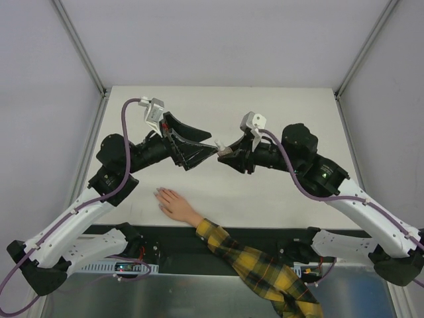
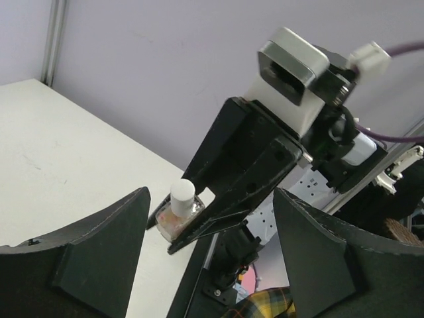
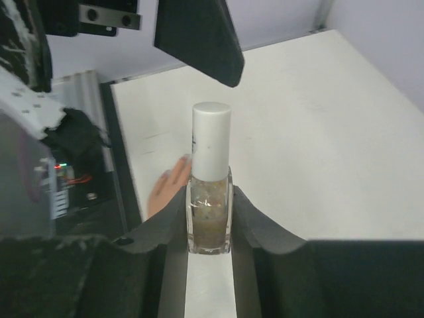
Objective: Paint the nails
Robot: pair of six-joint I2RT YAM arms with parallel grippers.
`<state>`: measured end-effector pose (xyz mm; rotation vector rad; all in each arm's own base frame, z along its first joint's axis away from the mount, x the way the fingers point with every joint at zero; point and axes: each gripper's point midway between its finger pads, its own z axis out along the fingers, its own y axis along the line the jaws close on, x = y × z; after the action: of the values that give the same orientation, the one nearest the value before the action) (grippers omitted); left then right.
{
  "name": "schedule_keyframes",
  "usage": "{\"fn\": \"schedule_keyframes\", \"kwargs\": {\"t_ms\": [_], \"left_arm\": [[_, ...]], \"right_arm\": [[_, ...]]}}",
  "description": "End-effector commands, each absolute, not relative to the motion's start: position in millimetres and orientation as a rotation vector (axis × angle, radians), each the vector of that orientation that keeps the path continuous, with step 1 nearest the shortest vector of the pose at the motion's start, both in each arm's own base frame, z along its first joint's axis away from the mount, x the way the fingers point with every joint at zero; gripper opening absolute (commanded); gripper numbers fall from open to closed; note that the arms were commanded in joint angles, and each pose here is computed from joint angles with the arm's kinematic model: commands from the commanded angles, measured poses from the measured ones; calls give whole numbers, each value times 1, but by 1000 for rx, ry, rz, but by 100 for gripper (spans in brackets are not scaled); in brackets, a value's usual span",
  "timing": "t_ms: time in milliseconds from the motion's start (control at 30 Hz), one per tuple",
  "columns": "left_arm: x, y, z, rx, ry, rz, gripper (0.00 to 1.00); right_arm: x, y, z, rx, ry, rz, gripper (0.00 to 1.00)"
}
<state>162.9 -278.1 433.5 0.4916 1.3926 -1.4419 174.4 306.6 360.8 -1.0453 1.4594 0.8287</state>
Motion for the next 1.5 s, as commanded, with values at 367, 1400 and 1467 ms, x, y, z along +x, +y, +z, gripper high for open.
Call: {"fn": "schedule_keyframes", "kwargs": {"t_ms": [367, 1400, 1467], "left_arm": [[141, -296, 453, 650, 1307, -1596, 41], [162, -274, 448, 444, 1352, -1442, 80], [160, -273, 447, 453, 1348, -1441, 83]], "right_arm": [[124, 315, 401, -1119, 1323, 1441, 0], [135, 317, 384, -1088, 1348, 1059, 0], [140, 314, 385, -1080, 1353, 1112, 0]]}}
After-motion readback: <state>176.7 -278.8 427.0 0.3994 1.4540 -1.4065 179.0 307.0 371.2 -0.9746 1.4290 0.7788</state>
